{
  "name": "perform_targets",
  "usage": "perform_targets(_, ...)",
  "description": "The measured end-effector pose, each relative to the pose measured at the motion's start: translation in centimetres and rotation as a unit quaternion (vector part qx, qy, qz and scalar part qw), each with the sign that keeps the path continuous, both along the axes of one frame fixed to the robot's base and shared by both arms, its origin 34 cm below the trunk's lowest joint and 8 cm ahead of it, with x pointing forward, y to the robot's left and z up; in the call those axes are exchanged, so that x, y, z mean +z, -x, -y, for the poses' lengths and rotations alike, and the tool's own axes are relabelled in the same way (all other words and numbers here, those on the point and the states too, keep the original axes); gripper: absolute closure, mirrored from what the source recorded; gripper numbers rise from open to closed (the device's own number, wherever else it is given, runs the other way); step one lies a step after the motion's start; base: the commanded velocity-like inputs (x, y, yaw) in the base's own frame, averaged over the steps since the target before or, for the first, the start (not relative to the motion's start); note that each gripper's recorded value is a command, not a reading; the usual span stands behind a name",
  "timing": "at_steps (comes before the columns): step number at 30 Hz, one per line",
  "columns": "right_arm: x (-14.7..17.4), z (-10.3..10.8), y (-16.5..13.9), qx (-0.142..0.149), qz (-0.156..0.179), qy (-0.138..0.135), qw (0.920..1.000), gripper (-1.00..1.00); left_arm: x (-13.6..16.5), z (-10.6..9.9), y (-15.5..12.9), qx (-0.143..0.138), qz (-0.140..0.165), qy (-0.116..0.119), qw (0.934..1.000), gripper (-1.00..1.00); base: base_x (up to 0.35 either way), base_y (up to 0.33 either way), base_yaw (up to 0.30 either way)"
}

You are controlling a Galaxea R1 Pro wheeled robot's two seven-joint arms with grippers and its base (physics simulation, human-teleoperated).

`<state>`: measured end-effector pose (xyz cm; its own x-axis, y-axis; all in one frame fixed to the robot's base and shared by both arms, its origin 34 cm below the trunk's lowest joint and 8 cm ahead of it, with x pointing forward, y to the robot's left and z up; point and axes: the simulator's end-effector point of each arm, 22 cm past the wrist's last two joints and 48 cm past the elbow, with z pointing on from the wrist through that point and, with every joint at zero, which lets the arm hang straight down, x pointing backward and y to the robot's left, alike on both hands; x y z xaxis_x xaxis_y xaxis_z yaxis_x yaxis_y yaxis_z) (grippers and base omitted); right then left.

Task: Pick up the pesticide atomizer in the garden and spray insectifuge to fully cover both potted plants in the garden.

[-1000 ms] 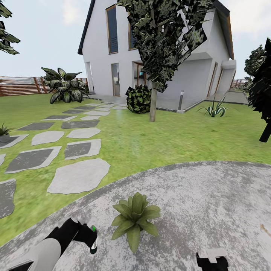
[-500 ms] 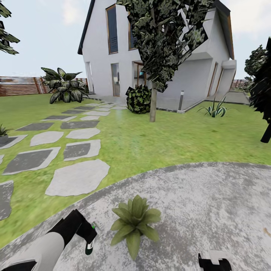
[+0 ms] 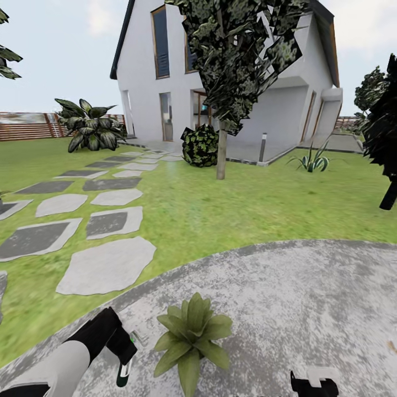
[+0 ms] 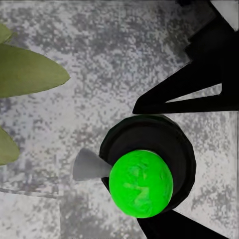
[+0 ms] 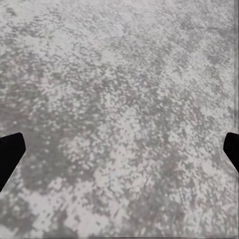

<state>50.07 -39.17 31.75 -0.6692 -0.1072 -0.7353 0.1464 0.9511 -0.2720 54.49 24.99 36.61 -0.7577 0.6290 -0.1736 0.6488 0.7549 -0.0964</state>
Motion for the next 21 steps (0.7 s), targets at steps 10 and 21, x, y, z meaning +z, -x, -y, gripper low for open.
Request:
perform_targets(10,0.0,0.1,0.0,0.000,0.000,0.001,1.0000,-1.00,0.1,-3.4,0.4,0.017,-0.006,-0.007,0.9998,1.00,0.013,0.020,-0.099)
perform_targets(21,0.1,0.1,-0.1,-0.002,0.002,0.000,1.0000,-1.00,-0.9,-4.4,1.8,0.021,-0.014,-0.015,0.9996,1.00,-0.016,0.146,0.000)
